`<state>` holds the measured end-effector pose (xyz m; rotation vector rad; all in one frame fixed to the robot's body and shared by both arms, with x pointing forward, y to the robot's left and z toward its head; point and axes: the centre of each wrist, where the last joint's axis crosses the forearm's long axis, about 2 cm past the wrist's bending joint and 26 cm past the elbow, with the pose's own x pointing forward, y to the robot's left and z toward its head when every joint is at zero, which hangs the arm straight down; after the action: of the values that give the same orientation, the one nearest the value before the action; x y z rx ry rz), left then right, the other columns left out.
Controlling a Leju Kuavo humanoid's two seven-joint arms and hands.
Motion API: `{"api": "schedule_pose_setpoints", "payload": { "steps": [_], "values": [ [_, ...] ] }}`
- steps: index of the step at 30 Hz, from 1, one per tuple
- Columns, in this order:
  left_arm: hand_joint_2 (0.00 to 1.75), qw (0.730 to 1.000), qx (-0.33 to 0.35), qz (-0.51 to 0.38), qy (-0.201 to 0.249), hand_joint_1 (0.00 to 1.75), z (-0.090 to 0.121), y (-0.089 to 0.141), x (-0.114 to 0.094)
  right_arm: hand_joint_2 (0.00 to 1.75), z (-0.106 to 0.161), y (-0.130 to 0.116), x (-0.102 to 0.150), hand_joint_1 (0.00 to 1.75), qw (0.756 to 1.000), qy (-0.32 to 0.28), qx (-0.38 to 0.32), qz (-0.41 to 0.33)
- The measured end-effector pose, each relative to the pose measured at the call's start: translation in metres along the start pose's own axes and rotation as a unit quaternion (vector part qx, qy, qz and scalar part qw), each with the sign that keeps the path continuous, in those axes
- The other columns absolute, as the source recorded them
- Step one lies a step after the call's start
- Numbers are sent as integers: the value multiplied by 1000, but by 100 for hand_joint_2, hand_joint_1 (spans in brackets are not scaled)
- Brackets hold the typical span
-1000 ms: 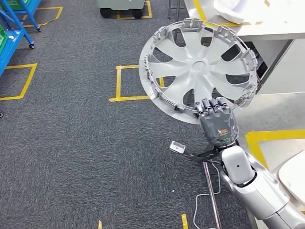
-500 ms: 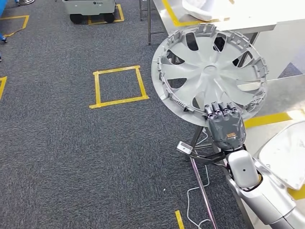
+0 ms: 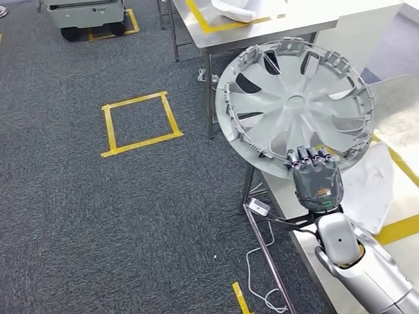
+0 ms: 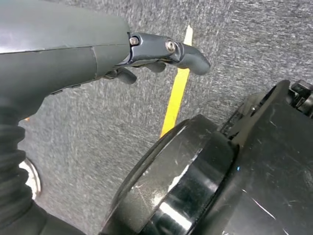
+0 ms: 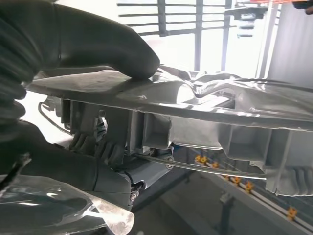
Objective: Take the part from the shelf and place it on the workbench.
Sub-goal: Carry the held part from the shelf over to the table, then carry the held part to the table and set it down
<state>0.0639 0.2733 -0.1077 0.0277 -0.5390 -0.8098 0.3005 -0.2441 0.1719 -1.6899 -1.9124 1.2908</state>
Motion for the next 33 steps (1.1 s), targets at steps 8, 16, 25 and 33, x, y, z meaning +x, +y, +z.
{"api": "schedule_pose_setpoints", "payload": {
  "steps": [8, 16, 25, 33],
  "values": [
    [175, 1000, 0, 0, -4, 0, -1, 3, 2, 175, 6, 4, 1, 175, 1000, 3, 6, -1],
    [175, 1000, -5, -4, 0, 0, 0, -1, 0, 175, 11, 8, -1, 175, 1000, 5, 10, 1],
    [175, 1000, -10, -7, 1, 0, 1, -5, -1, 175, 16, 13, -1, 175, 1000, 7, 18, 3],
    [175, 1000, -9, -11, 3, 0, 1, -4, -2, 175, 18, 14, 0, 175, 1000, 9, 20, 2]
  ]
}}
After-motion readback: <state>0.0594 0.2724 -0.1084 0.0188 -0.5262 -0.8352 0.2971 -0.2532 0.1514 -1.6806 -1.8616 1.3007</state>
